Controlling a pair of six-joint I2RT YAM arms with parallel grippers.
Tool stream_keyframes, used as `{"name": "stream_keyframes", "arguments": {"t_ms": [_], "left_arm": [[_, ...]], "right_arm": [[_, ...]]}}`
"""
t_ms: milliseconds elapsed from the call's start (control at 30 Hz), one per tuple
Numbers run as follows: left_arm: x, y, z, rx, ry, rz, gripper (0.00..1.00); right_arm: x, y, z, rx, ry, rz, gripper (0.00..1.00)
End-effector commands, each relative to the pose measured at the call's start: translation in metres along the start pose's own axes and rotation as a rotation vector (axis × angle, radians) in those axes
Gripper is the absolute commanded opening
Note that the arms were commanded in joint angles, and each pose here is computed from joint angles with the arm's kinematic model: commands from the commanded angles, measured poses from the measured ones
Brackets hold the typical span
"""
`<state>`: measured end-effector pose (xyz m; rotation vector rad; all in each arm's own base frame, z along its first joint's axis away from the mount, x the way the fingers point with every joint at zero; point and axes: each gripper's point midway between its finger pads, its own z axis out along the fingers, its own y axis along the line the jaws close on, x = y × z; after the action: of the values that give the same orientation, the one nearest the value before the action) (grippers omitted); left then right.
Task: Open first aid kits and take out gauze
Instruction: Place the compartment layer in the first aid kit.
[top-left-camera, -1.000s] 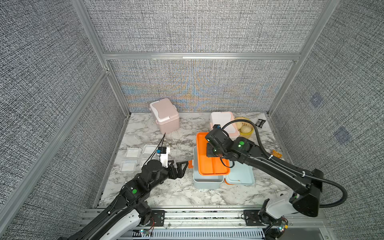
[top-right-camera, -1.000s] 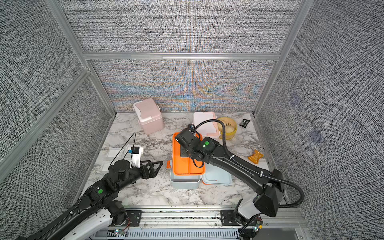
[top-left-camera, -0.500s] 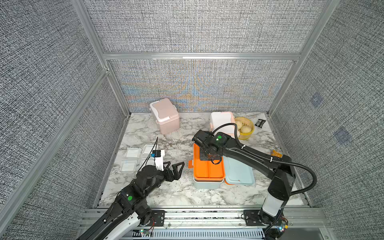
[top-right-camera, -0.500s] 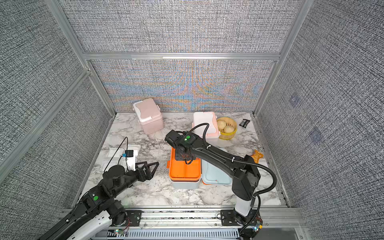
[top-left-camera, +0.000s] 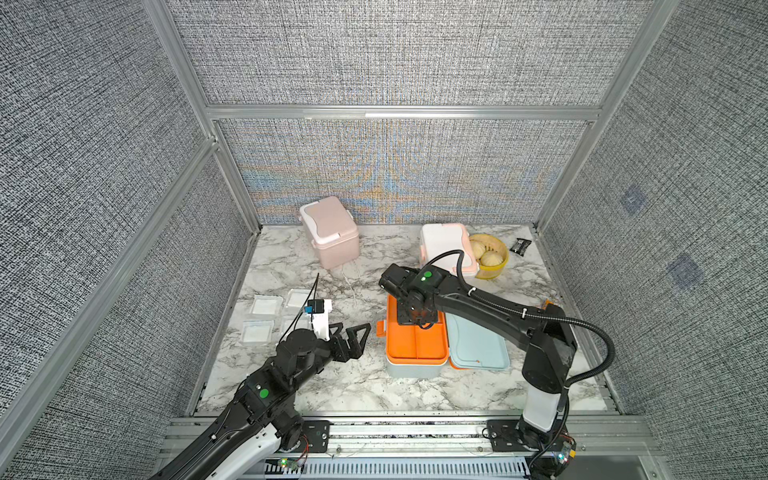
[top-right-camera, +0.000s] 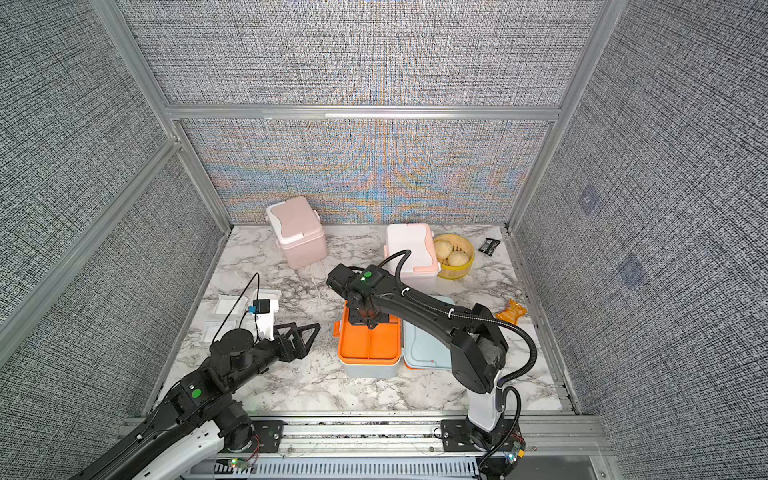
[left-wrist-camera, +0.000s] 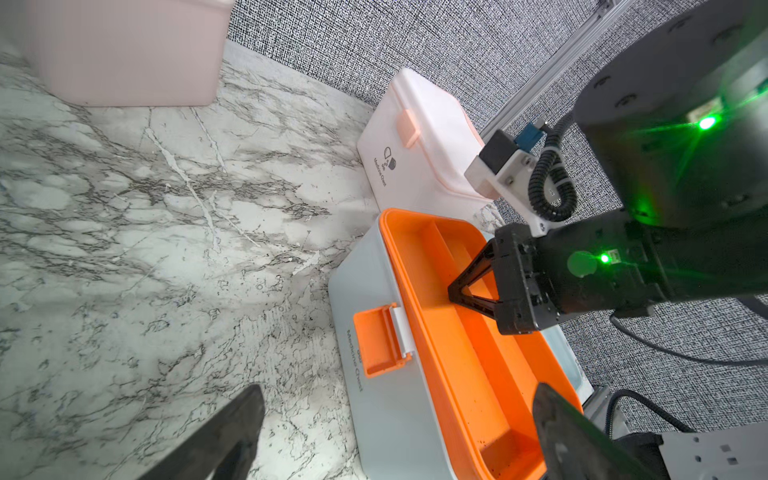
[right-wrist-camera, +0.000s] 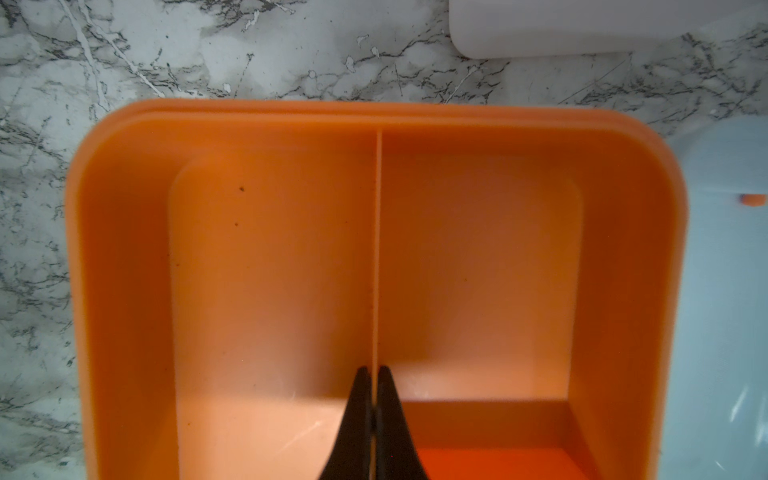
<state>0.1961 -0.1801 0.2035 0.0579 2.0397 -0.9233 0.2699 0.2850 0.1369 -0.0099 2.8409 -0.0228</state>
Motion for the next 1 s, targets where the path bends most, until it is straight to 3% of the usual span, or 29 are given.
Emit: {"name": "stream_keyframes", "arguments": {"t_ms": [0, 167, 233, 267, 300, 433, 500, 600, 867, 967], "left_arm": [[-0.006, -0.008, 0.000, 0.033, -0.019, -0.003, 1.00], [-0.007, -0.012, -0.002, 0.050, -0.015, 0.003, 1.00], [-0.007, -0.014, -0.002, 0.052, -0.007, 0.005, 1.00], [-0.007, -0.014, -0.002, 0.055, -0.006, 0.005, 1.00], [-0.007, -0.015, -0.002, 0.057, -0.004, 0.005, 1.00], [-0.008, -0.019, 0.000, 0.069, 0.002, 0.004, 1.00], [-0.008, -0.023, 0.000, 0.083, 0.012, 0.006, 1.00], [-0.010, -0.032, 0.002, 0.108, 0.034, 0.008, 1.00], [-0.013, -0.056, 0.014, 0.157, 0.120, -0.009, 1.00], [-0.012, -0.065, 0.024, 0.163, 0.152, -0.005, 1.00]], "right_arm": [[0.005, 0.000, 0.003, -0.008, 0.023, 0.004, 0.00], [0.006, 0.003, 0.001, -0.032, 0.029, -0.006, 0.13], [0.005, 0.002, -0.004, -0.046, 0.017, -0.005, 0.31], [0.003, 0.001, -0.007, -0.049, 0.010, -0.002, 0.32], [0.002, 0.000, -0.010, -0.052, 0.001, 0.001, 0.41], [-0.001, -0.003, -0.020, -0.070, -0.023, -0.002, 0.56], [-0.004, -0.007, -0.028, -0.074, -0.048, -0.001, 0.69], [-0.006, -0.015, -0.039, -0.095, -0.091, -0.016, 0.81], [-0.009, -0.058, -0.067, -0.193, -0.264, -0.047, 0.88], [-0.008, -0.088, -0.074, -0.237, -0.329, -0.002, 0.93]]}}
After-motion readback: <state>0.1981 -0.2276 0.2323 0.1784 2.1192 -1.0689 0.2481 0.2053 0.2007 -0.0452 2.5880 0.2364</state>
